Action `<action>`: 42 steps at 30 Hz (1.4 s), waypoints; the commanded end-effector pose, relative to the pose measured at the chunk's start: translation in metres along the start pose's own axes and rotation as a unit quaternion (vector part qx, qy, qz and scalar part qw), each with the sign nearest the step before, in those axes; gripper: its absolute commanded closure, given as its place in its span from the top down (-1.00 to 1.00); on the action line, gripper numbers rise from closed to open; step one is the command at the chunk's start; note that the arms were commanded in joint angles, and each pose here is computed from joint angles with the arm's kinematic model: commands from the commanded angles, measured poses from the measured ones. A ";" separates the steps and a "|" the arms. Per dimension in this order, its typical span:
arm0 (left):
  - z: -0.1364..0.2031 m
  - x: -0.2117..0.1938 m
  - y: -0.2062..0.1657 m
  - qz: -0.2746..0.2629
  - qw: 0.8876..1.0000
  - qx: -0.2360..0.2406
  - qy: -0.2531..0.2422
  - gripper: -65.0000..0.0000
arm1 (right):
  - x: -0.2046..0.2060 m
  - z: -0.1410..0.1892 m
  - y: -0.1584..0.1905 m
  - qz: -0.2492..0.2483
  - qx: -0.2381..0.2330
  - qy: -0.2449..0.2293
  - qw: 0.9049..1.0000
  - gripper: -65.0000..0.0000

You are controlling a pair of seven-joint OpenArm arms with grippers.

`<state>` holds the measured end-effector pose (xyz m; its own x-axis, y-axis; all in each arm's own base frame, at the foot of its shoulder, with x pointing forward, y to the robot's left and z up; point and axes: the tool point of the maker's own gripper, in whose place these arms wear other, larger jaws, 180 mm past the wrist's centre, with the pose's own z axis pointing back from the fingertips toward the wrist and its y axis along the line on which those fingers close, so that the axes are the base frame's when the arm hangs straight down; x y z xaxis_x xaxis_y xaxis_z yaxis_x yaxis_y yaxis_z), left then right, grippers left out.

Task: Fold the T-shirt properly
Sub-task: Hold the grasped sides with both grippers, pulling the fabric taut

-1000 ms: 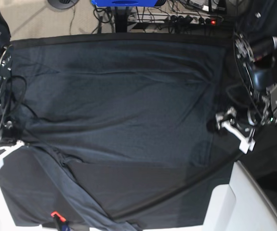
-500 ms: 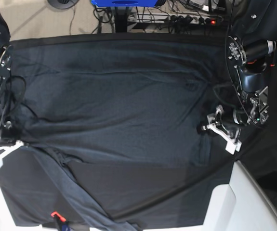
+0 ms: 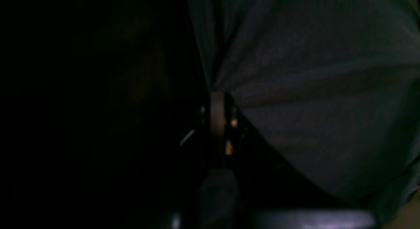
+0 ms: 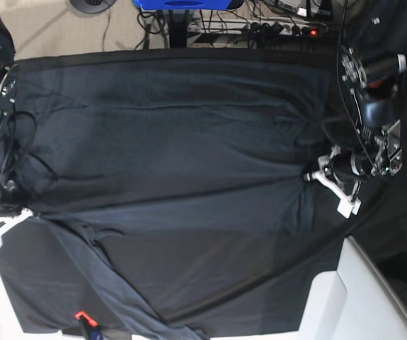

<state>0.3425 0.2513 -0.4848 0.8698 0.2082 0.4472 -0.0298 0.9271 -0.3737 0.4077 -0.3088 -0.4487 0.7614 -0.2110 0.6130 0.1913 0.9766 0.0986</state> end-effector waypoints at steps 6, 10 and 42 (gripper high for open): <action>0.032 -0.002 0.019 -0.030 0.996 0.086 0.004 -1.00 | 0.030 0.007 -0.007 0.000 -0.005 -0.037 0.999 -1.00; 0.037 -0.008 0.020 -0.037 0.995 0.095 0.007 -1.00 | 0.030 0.006 -0.005 0.000 -0.004 -0.036 0.999 -1.00; 0.020 0.088 0.029 0.053 0.996 0.061 -0.048 0.10 | 0.027 0.006 -0.005 -0.001 -0.003 -0.032 0.999 -1.00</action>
<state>0.3949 0.2903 -0.4570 0.8327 0.3307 0.4441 -0.1889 0.9236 -0.3336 0.4069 -0.3068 -0.4501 0.7626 -0.2140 0.6104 0.1910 0.9761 0.1036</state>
